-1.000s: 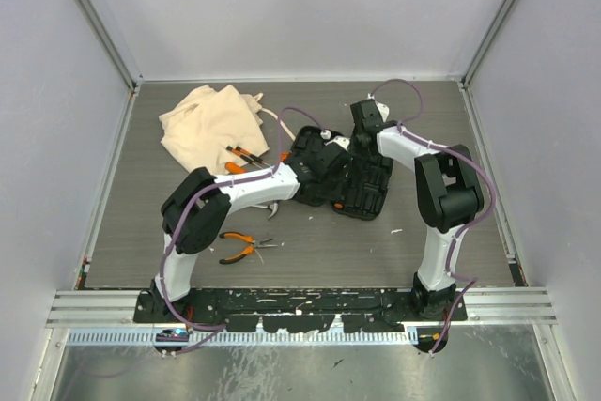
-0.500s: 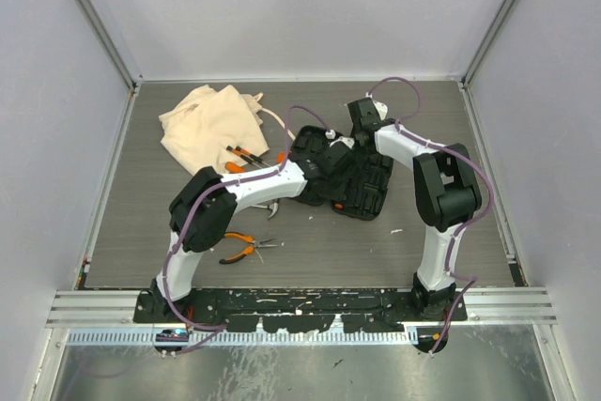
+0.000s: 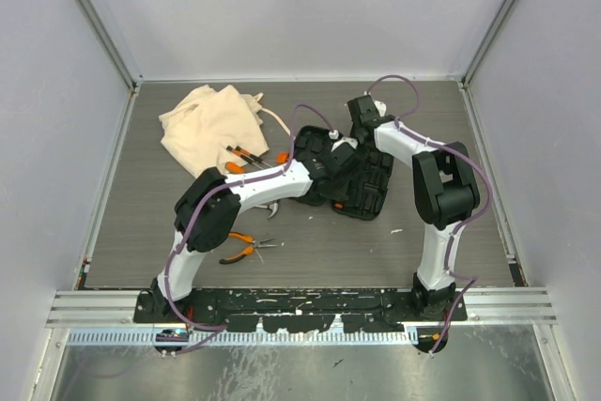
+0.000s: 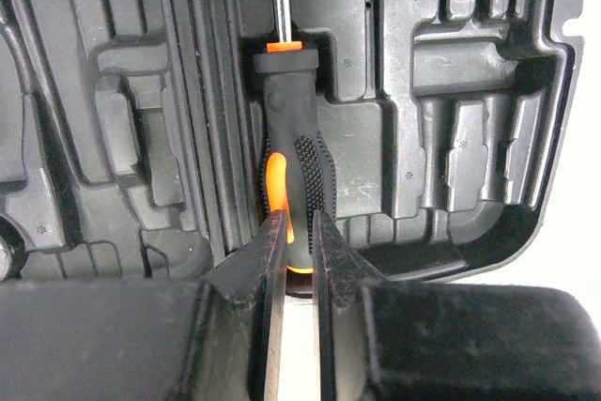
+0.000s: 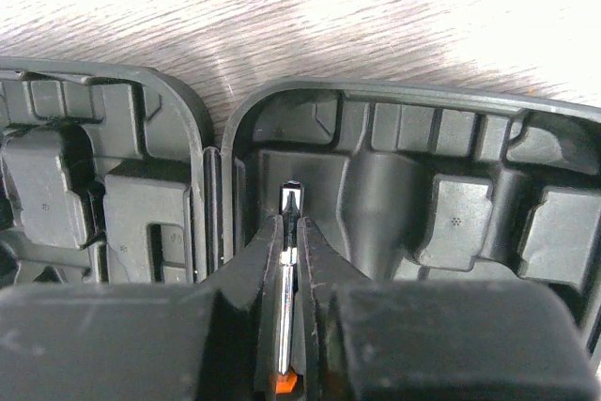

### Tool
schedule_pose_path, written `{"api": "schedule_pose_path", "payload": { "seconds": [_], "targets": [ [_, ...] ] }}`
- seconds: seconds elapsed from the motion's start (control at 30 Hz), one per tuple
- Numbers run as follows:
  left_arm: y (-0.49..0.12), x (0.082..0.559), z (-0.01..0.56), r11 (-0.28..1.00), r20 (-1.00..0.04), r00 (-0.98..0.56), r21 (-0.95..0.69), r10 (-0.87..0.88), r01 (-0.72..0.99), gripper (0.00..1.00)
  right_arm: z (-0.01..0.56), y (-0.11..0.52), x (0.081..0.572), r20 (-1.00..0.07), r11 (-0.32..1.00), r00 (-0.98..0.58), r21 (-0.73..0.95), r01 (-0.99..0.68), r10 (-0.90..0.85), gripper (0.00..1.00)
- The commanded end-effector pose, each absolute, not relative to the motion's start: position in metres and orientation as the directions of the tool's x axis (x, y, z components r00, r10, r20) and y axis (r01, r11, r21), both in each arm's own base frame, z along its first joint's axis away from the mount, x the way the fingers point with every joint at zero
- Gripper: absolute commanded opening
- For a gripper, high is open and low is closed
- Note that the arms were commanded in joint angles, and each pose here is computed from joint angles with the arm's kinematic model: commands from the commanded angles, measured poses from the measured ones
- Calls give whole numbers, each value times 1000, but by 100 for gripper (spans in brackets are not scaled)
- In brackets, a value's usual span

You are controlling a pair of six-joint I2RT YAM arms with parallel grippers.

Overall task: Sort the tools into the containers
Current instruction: Adjust the screwdriver in the storage box.

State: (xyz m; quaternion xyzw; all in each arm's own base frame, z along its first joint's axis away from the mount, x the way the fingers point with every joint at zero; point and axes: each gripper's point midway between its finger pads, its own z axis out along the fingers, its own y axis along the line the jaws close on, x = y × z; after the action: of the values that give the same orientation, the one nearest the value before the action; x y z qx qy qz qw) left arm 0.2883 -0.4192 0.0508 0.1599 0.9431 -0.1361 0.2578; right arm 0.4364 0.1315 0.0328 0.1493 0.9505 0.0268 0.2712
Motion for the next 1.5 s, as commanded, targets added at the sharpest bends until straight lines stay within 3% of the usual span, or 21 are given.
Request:
{"api": "schedule_pose_path", "payload": {
  "seconds": [0.0, 0.87, 1.47],
  "targets": [
    [-312, 225, -41, 906, -167, -894, 152, 417, 395, 13, -47, 83, 361, -288, 949, -924, -112, 294, 252, 1],
    [-235, 152, -46, 908, -102, -914, 205, 392, 366, 13, -47, 131, 305, -283, 968, -934, -59, 244, 218, 1],
    [-246, 155, -45, 884, -96, -887, 178, 452, 431, 12, -94, 136, 276, -155, 968, -961, -66, 243, 231, 1]
  ]
}}
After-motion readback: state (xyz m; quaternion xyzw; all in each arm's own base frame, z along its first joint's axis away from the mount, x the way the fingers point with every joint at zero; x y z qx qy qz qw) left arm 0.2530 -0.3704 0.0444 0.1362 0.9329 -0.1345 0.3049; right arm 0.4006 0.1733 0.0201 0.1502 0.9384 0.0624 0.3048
